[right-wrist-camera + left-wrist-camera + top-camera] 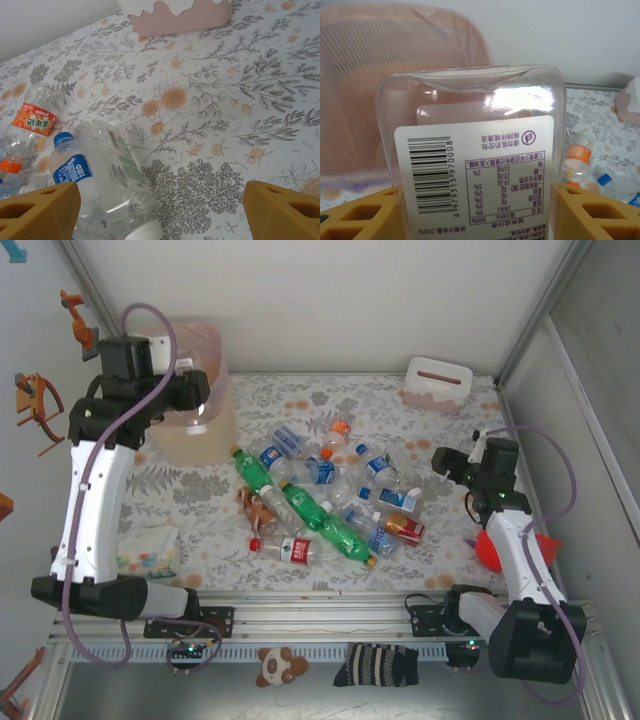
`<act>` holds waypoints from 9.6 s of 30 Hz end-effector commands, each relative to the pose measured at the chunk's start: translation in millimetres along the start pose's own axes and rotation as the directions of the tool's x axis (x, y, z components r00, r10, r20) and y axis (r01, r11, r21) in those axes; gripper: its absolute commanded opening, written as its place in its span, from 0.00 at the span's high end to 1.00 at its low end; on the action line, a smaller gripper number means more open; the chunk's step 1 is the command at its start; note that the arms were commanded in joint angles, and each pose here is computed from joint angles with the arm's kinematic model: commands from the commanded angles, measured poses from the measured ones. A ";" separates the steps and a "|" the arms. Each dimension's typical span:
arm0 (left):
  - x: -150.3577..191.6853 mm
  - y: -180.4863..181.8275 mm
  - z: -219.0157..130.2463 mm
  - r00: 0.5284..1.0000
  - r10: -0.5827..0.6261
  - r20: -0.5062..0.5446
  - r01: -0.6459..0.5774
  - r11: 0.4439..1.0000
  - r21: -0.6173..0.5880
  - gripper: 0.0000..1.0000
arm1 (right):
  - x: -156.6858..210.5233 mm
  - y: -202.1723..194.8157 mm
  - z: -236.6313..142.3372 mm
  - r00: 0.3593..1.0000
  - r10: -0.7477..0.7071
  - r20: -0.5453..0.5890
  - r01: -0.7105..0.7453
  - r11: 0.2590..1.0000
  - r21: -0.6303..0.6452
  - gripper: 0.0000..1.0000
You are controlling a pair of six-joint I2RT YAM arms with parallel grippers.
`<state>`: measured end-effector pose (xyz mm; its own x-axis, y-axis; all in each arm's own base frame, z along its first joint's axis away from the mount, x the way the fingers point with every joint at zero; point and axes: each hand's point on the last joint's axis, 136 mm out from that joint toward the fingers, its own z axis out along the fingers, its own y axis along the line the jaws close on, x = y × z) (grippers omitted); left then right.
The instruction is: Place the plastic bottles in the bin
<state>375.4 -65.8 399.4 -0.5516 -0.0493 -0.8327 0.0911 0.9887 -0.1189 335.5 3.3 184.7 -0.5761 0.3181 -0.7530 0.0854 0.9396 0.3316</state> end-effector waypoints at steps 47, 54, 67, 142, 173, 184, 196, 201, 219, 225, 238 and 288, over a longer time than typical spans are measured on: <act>130.8 67.4 259.0 0.776 -0.098 -0.623 0.151 0.988 0.033 0.41 | -10.7 -6.7 -9.0 0.998 -0.061 0.015 0.060 0.996 0.069 0.17; 155.9 60.5 259.3 0.721 -0.135 -0.680 0.197 0.980 0.014 0.39 | -8.2 -6.1 -6.5 0.998 -0.056 0.008 0.055 0.997 0.060 0.17; 141.5 52.4 242.8 0.744 -0.162 -0.648 0.195 0.981 -0.021 0.24 | -9.7 -2.5 -8.1 0.998 -0.055 0.011 0.055 0.998 0.043 0.17; 290.8 -18.2 114.3 0.716 -0.428 -0.551 0.430 0.893 -0.134 0.39 | -4.7 13.2 -4.8 1.000 -0.014 -0.017 0.014 0.999 -0.052 0.17; 358.7 -1.6 166.9 0.566 -0.534 -0.629 0.489 0.831 -0.266 0.53 | -3.8 10.5 -5.7 1.000 -0.019 -0.020 0.018 0.999 -0.036 0.17; 346.9 3.2 162.4 0.593 -0.539 -0.599 0.486 0.832 -0.267 0.62 | -4.0 11.2 -5.6 1.000 -0.020 -0.021 0.019 0.999 -0.040 0.17; 298.7 4.6 132.8 0.690 -0.511 -0.513 0.477 0.854 -0.208 0.66 | -4.0 12.0 -5.7 1.000 -0.021 -0.020 0.020 0.999 -0.043 0.17; 265.8 1.5 106.8 0.772 -0.433 -0.465 0.412 0.898 -0.153 0.66 | -4.4 12.4 -5.4 1.000 -0.020 -0.018 0.019 0.999 -0.046 0.17; 103.0 -30.0 -4.0 0.991 -0.108 -0.075 0.121 0.974 0.192 0.66 | -5.2 12.3 -4.2 1.000 -0.020 -0.020 0.019 0.999 -0.045 0.17; 51.5 -21.1 -21.7 0.999 -0.044 0.013 0.042 0.986 0.160 0.66 | -6.1 10.8 -5.0 1.000 -0.023 -0.019 0.022 0.999 -0.035 0.17; -62.4 8.4 -19.7 0.974 0.079 0.214 -0.088 0.996 0.035 0.68 | -6.9 8.2 -9.1 0.999 -0.033 -0.014 0.033 0.999 -0.014 0.17; 153.6 113.9 278.8 0.846 -0.026 -0.533 -0.036 0.994 -0.105 0.54 | -3.7 1.1 0.6 0.998 -0.045 -0.036 0.046 0.999 0.015 0.17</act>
<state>536.4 0.3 119.3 -0.8953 0.0448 -0.4431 0.0500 0.9988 0.0000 333.8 1.2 175.6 -0.6275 0.2854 -0.7245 0.0932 0.9513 0.2940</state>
